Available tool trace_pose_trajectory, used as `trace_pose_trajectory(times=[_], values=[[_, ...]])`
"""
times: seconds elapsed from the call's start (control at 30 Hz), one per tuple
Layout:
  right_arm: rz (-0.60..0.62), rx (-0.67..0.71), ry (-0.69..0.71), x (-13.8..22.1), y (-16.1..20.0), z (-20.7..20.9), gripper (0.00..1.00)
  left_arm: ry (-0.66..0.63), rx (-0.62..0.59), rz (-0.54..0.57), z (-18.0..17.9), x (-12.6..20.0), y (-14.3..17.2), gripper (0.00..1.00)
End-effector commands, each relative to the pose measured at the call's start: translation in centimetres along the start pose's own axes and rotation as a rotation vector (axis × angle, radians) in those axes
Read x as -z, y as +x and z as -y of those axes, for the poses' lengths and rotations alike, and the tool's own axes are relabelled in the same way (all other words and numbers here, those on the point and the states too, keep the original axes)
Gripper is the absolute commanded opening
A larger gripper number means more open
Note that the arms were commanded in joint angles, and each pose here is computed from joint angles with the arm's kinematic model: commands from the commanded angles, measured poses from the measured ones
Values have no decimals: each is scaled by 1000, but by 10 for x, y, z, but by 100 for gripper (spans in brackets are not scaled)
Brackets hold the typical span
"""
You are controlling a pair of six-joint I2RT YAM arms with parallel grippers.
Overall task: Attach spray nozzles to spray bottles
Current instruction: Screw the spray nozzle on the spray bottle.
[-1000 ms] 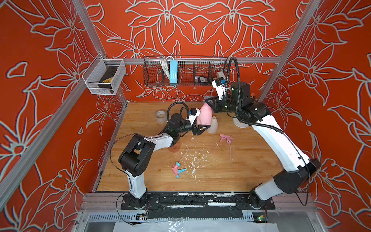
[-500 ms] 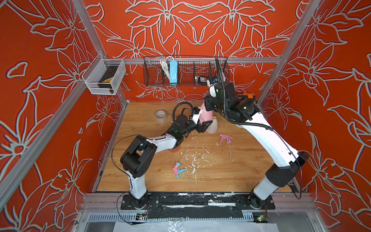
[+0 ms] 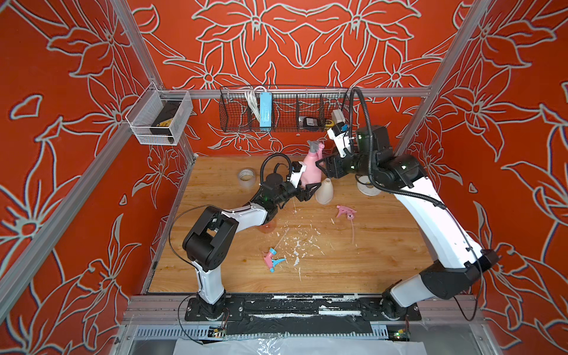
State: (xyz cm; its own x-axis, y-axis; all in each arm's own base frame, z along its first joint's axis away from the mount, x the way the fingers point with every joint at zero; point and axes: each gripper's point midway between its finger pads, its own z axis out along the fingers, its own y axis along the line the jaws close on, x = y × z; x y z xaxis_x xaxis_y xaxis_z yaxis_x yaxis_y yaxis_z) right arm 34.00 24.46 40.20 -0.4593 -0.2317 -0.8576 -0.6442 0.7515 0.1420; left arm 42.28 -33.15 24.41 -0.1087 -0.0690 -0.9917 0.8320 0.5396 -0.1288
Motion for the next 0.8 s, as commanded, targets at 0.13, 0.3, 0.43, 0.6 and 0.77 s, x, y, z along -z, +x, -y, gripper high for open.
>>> trace_pose_trajectory(times=[0.13,0.3,0.43,0.6,0.77], values=[[-19,49,-188,-7,0,-30,69,74,-6,8,12,-1,-9,43],[0,22,-259,-10,-8,-45,68,70,-10,1,12,0,-9,43],[15,7,-288,-16,-12,-52,66,70,-7,1,12,-1,-11,43],[5,5,-291,-27,-16,-55,64,77,-8,-2,15,-2,-12,43],[-6,-6,-287,-39,-19,-54,63,90,-10,0,19,-3,-13,43]])
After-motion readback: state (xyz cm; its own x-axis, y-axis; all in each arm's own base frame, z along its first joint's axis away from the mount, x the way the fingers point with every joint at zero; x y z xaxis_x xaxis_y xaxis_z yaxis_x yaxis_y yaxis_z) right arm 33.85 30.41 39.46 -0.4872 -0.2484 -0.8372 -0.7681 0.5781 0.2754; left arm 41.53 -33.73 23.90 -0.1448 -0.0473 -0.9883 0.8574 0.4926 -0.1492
